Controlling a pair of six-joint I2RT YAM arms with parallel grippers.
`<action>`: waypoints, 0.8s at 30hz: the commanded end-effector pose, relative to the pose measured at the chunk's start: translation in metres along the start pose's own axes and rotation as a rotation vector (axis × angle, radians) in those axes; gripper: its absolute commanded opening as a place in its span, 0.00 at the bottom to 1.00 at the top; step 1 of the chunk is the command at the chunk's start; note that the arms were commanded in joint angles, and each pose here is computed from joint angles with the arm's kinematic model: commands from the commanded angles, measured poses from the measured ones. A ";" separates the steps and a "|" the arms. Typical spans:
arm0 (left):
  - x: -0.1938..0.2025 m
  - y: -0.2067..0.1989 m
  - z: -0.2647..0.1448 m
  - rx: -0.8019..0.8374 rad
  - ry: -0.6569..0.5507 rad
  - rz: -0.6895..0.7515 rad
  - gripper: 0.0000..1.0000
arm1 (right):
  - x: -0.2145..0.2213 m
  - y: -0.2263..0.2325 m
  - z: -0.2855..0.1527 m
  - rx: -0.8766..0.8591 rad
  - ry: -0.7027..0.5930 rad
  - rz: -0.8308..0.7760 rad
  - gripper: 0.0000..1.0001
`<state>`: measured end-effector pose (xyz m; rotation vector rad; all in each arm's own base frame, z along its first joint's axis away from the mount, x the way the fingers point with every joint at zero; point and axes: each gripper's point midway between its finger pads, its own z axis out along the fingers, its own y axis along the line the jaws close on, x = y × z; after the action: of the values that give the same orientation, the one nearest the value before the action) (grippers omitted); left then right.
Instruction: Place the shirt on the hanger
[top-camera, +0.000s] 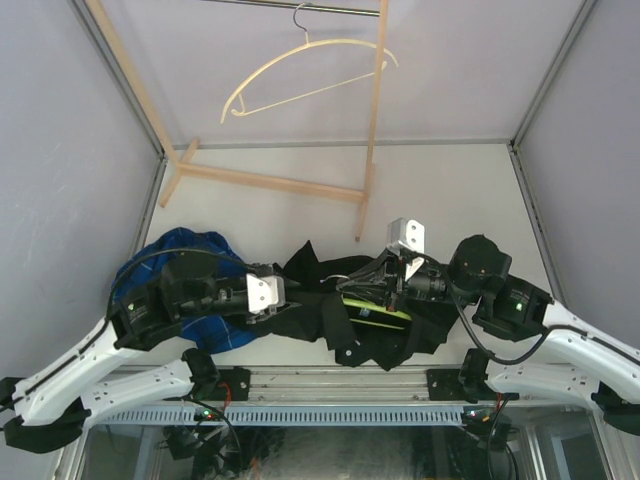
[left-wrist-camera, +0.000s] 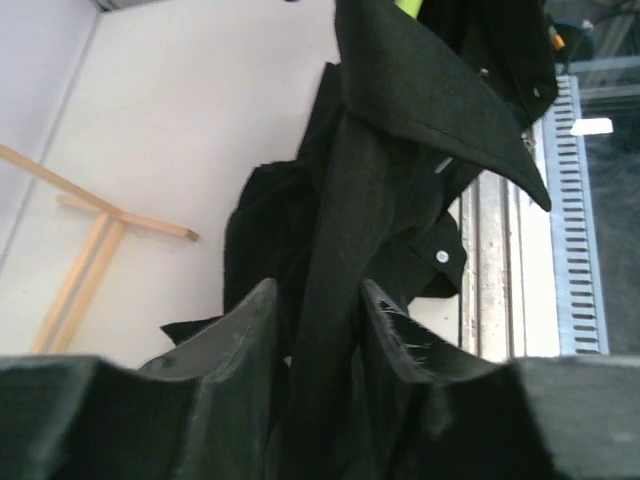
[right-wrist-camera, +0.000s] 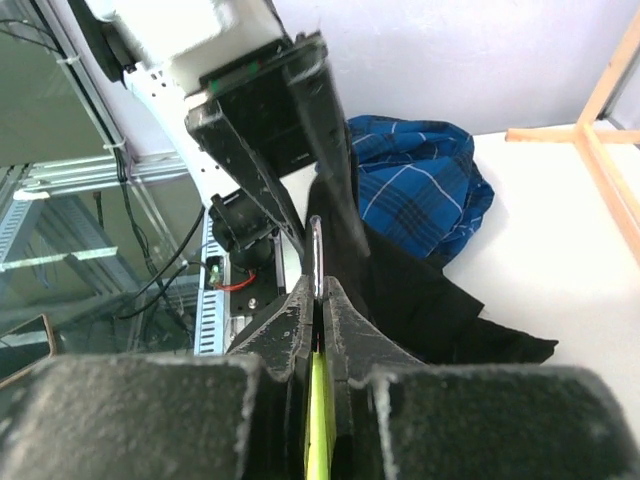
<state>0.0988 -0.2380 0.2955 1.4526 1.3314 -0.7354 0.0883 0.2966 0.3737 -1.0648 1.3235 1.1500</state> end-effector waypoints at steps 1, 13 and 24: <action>-0.015 0.020 -0.013 -0.142 -0.088 -0.009 0.50 | -0.038 0.009 -0.015 -0.036 -0.123 -0.144 0.00; -0.006 0.083 -0.073 -0.674 -0.193 -0.198 0.96 | -0.087 -0.027 -0.053 -0.090 -0.112 -0.292 0.00; 0.018 0.127 -0.098 -1.034 -0.205 -0.270 0.86 | -0.128 -0.028 -0.071 -0.126 -0.090 -0.363 0.00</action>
<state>0.1913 -0.1440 0.3216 0.5607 1.4731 -0.2951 0.1441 0.2310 0.4629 -1.1752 1.1179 1.0433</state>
